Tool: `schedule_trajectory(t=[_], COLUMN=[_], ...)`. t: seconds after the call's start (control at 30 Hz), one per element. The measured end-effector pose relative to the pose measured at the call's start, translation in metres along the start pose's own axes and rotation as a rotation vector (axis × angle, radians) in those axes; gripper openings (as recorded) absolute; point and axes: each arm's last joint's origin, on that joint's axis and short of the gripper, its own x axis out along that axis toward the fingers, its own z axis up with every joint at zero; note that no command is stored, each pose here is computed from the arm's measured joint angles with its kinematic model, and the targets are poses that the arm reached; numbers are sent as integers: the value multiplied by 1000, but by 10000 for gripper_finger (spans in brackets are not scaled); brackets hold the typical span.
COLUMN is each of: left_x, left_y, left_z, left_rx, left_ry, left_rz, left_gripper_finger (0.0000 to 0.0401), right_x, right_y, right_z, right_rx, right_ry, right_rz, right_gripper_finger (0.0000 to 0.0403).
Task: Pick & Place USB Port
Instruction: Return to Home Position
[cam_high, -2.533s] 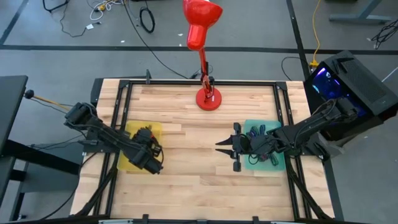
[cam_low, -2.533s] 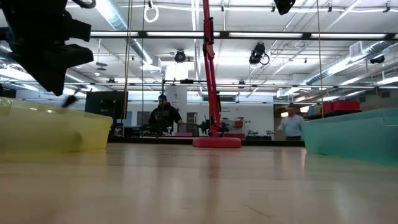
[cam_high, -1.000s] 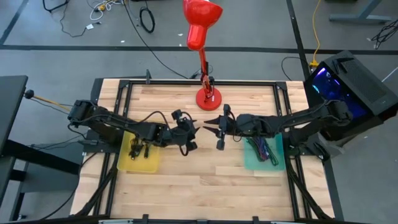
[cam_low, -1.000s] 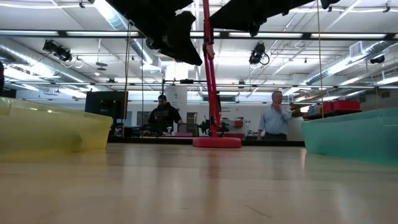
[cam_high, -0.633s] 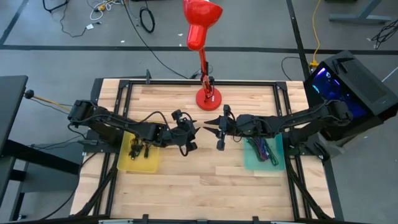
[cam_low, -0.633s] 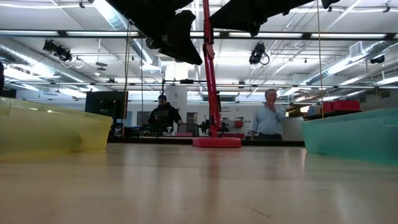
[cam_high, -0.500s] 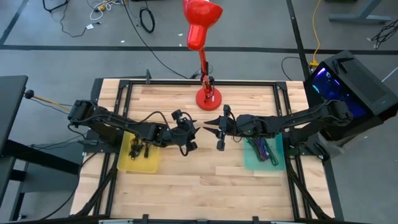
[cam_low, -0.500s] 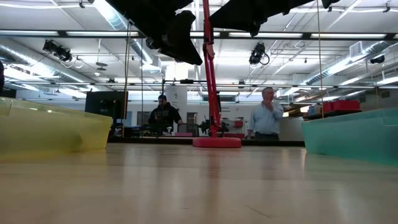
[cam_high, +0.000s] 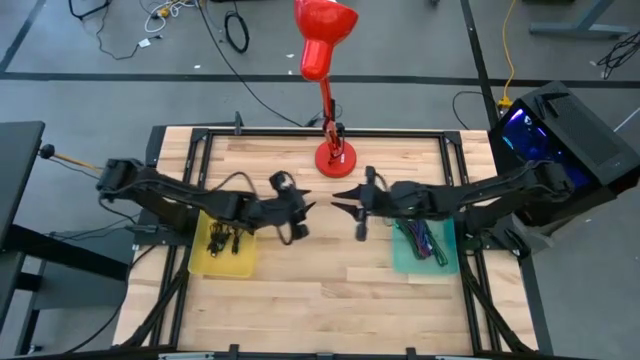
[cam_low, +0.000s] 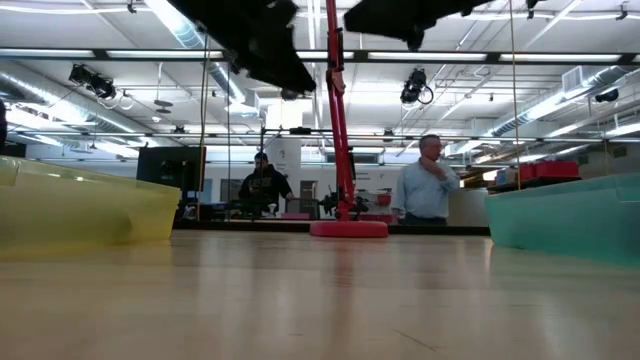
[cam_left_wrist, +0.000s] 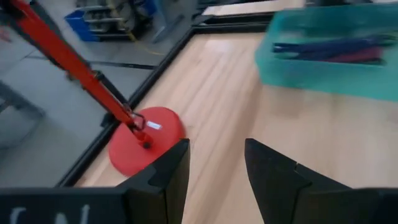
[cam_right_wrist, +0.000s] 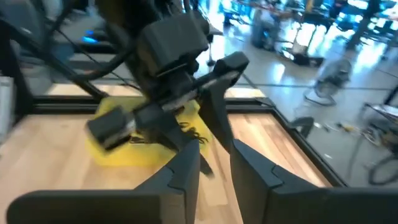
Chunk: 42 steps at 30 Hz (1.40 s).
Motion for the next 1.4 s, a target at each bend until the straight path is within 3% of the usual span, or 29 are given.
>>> schedule_trajectory(t=[0.2, 0.43, 0.7, 0.87, 1.07, 1.4], left_x=[-47, -77, -78, -78, -86, -111], left_y=[29, 60, 85, 94, 101, 122], left_z=[-18, -77, -160, -195, -189, -172], left_rx=[-40, -68, -50, -62, -180, -394], left_ry=[-65, -109, -41, -28, -177, -459], left_rz=[-107, -123, -58, -25, -25, -17], left_gripper_finger=[161, 161, 161, 161, 161, 161], right_x=[-45, -90, -118, -123, -130, -153], right_y=[-14, -27, -36, -36, -38, -46], right_z=[-13, -69, -136, -163, -169, -150], right_rx=[42, 90, 72, 43, 24, 89], right_ry=[-137, -293, -223, -124, -57, -282], right_rz=[40, 24, 7, 11, 15, 1], right_gripper_finger=[91, 91, 91, 91, 91, 91])
